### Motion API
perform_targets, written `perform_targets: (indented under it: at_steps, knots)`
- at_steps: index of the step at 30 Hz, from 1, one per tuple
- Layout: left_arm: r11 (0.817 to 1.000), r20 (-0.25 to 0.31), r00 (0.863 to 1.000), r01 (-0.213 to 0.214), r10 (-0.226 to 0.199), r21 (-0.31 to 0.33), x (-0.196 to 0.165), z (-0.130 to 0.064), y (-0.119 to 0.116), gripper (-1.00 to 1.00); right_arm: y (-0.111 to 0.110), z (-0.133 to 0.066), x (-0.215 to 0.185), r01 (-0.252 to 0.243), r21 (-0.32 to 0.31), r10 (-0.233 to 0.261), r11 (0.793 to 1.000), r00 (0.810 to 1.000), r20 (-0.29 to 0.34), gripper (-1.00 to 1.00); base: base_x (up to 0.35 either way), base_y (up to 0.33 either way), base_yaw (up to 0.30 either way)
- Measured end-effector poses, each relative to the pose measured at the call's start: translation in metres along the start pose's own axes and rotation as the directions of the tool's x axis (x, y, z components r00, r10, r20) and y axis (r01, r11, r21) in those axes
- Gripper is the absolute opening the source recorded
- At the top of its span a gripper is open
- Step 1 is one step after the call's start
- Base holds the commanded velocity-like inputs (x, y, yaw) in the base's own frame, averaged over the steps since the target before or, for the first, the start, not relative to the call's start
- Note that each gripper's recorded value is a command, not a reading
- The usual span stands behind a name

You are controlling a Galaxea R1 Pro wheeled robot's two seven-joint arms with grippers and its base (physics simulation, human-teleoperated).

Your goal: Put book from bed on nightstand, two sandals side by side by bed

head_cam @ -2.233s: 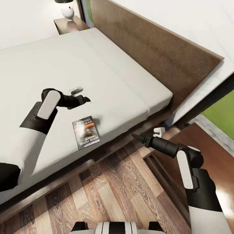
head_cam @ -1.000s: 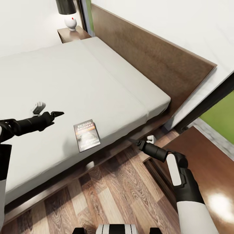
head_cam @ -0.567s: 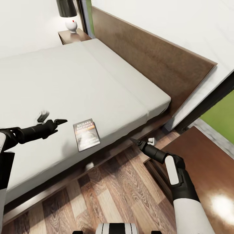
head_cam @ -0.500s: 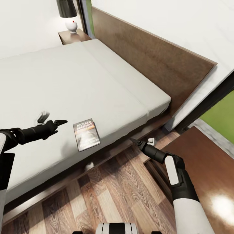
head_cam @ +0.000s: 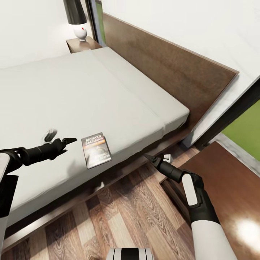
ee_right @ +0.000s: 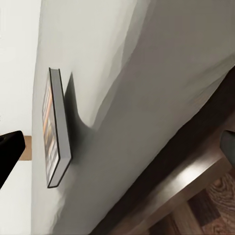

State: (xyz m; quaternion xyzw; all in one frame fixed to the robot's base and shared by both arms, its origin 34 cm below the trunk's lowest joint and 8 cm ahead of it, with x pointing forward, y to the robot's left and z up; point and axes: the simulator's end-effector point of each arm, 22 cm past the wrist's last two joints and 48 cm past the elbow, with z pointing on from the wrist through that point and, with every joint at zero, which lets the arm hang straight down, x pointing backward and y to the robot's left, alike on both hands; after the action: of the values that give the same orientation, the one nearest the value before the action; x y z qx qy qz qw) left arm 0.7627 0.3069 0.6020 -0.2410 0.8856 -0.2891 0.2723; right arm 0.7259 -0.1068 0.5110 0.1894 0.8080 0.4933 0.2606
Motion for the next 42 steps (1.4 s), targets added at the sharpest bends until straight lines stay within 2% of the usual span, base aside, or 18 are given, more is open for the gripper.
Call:
perform_targets:
  at_steps: [1,6,12,23,25,32,42]
  knots:
    - [0.999,-0.003,1.000,0.003,-0.003,0.033,0.002,-0.001,-0.006,1.00,0.002,0.001,0.002,-0.005,-0.008,0.005,1.000,1.000,-0.001,1.00,0.000,0.000,0.000]
    - [0.996,0.003,1.000,-0.001,0.001,0.092,0.000,-0.006,-0.020,1.00,0.009,0.002,0.002,-0.006,-0.022,0.006,1.000,1.000,-0.001,1.00,0.000,0.000,0.013]
    - [0.993,0.016,1.000,-0.010,0.008,0.117,-0.007,-0.012,-0.029,1.00,0.016,0.002,0.001,-0.003,-0.033,0.003,0.999,1.000,0.002,1.00,0.000,0.000,0.045]
    - [0.990,0.084,0.996,-0.007,-0.005,0.140,-0.044,-0.045,-0.026,1.00,0.040,0.010,0.011,0.001,-0.074,-0.003,0.997,1.000,-0.023,1.00,0.000,0.000,0.076]
    - [0.985,0.092,0.996,0.005,-0.021,0.170,-0.051,-0.054,-0.031,1.00,0.045,0.010,0.011,-0.004,-0.088,0.002,0.996,1.000,-0.024,1.00,0.000,0.000,0.082]
    - [0.976,0.091,0.995,0.017,-0.038,0.218,-0.057,-0.066,-0.042,1.00,0.054,0.009,0.009,-0.013,-0.110,0.011,0.994,1.000,-0.016,1.00,0.000,0.000,0.055]
    - [0.972,0.093,0.995,0.019,-0.042,0.236,-0.061,-0.073,-0.047,1.00,0.062,0.007,0.006,-0.026,-0.132,0.025,0.991,1.000,-0.008,1.00,0.000,0.000,0.082]
